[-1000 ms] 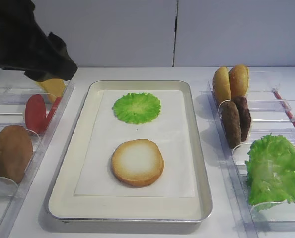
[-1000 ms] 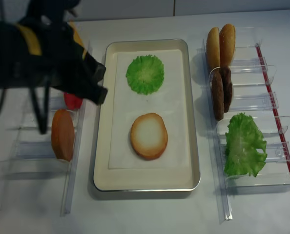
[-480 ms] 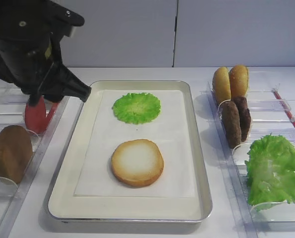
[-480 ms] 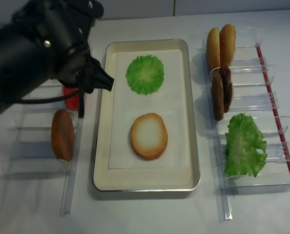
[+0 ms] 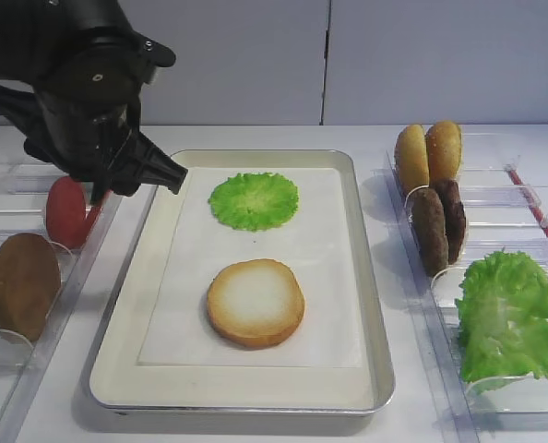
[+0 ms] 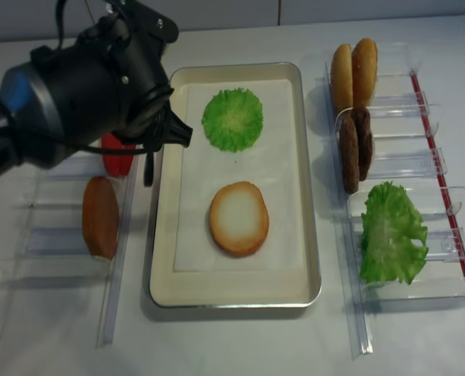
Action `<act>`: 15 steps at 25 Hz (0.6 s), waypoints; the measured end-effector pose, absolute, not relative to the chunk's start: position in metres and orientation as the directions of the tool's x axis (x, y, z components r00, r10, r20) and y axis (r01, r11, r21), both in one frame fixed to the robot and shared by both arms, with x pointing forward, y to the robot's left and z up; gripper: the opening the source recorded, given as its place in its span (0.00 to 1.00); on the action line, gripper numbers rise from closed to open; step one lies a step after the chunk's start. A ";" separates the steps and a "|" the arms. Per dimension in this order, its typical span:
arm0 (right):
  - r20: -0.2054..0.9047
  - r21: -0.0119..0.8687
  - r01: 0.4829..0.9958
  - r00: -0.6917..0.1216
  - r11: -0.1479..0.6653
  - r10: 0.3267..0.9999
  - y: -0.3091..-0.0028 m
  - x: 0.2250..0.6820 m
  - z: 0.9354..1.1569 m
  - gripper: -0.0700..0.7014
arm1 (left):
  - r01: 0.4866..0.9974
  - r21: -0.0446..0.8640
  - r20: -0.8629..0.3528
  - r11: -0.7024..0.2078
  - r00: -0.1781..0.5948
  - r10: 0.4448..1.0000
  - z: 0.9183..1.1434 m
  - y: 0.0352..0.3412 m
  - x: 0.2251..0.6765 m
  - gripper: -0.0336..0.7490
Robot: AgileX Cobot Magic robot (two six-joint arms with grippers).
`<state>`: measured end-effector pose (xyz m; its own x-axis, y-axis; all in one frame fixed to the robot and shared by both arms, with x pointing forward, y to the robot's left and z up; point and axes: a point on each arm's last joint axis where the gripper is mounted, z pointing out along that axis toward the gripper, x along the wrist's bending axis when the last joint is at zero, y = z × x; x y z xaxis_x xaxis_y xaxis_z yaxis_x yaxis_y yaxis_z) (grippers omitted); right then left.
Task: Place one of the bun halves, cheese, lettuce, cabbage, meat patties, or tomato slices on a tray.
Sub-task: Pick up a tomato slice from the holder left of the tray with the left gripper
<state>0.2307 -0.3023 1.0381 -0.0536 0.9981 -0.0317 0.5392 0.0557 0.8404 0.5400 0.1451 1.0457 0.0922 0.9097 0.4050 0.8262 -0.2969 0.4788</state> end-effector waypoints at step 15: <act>-0.032 0.840 0.539 -0.054 0.056 0.998 -0.302 0.231 1.038 0.80 | 0.891 0.367 0.477 -0.267 0.067 0.876 1.009 0.149 0.566 0.55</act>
